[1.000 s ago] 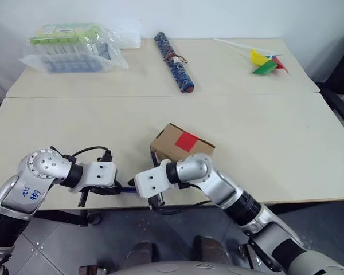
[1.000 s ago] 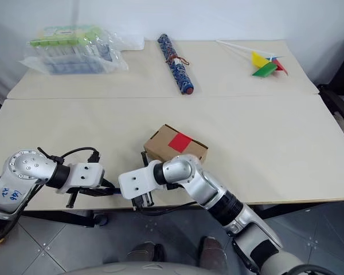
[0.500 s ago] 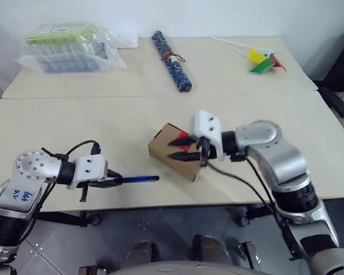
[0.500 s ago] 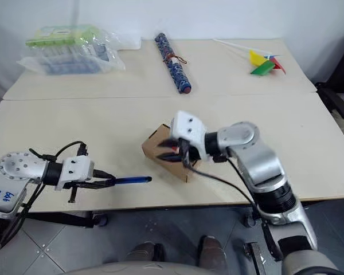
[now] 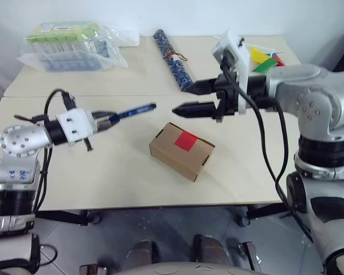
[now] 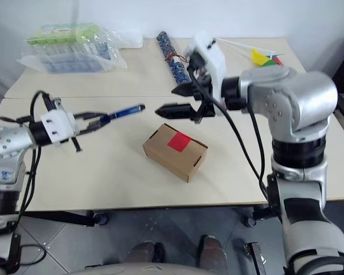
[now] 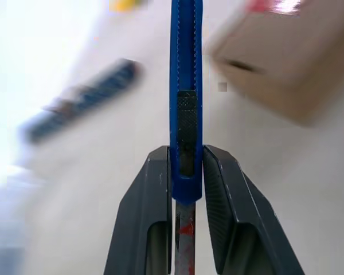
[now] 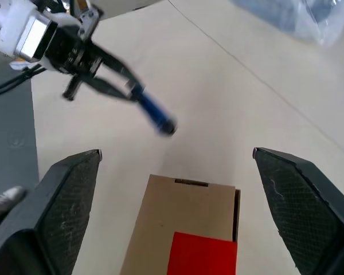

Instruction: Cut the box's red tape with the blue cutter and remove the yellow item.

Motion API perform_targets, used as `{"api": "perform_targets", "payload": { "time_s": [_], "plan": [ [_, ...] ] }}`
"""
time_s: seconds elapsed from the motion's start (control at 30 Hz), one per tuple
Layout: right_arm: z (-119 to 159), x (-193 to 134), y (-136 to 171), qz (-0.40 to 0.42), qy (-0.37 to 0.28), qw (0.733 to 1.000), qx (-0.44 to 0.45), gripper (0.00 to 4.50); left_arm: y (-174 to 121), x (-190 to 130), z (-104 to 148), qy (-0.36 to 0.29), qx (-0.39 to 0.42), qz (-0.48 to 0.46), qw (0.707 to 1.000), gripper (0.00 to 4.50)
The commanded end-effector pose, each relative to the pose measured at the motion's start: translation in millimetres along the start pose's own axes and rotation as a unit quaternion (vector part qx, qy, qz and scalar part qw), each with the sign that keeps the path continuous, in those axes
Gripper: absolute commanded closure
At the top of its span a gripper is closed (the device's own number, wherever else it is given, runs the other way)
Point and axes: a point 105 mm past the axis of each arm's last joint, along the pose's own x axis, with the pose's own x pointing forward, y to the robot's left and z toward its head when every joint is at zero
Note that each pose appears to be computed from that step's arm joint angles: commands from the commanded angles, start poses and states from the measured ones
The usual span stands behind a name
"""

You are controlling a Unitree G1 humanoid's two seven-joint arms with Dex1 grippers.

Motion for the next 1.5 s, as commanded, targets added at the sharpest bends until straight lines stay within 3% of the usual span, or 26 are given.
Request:
{"api": "perform_targets", "payload": {
  "time_s": [0.03, 0.23, 0.47, 0.83, 1.43, 1.5],
  "plan": [
    [19, -3, -2, 0.003, -0.022, 0.999, 0.027, 0.05, 8, 10, 5, -0.02, 0.051, 0.023, 0.998, 4.08],
    [24, 7, -5, 0.024, -0.019, 0.997, 0.064, 0.05, 5, 42, 18, -0.083, 0.083, 0.034, 0.993, 4.08],
    [11, 24, -6, 0.039, 0.005, 0.997, 0.067, 0.05, 6, 51, 25, -0.113, 0.087, 0.038, 0.989, 4.08],
    [7, 41, -10, 0.034, 0.005, 0.995, 0.091, 0.05, 5, 52, 31, -0.124, 0.091, 0.037, 0.987, 4.08],
    [11, 30, -20, 0.018, -0.012, 0.993, 0.113, 0.05, 7, 51, 31, -0.122, 0.09, 0.039, 0.988, 4.08],
    [9, 29, -20, 0.017, -0.012, 0.993, 0.113, 0.44, 7, 51, 31, -0.123, 0.089, 0.039, 0.988, 4.08]
  ]
}}
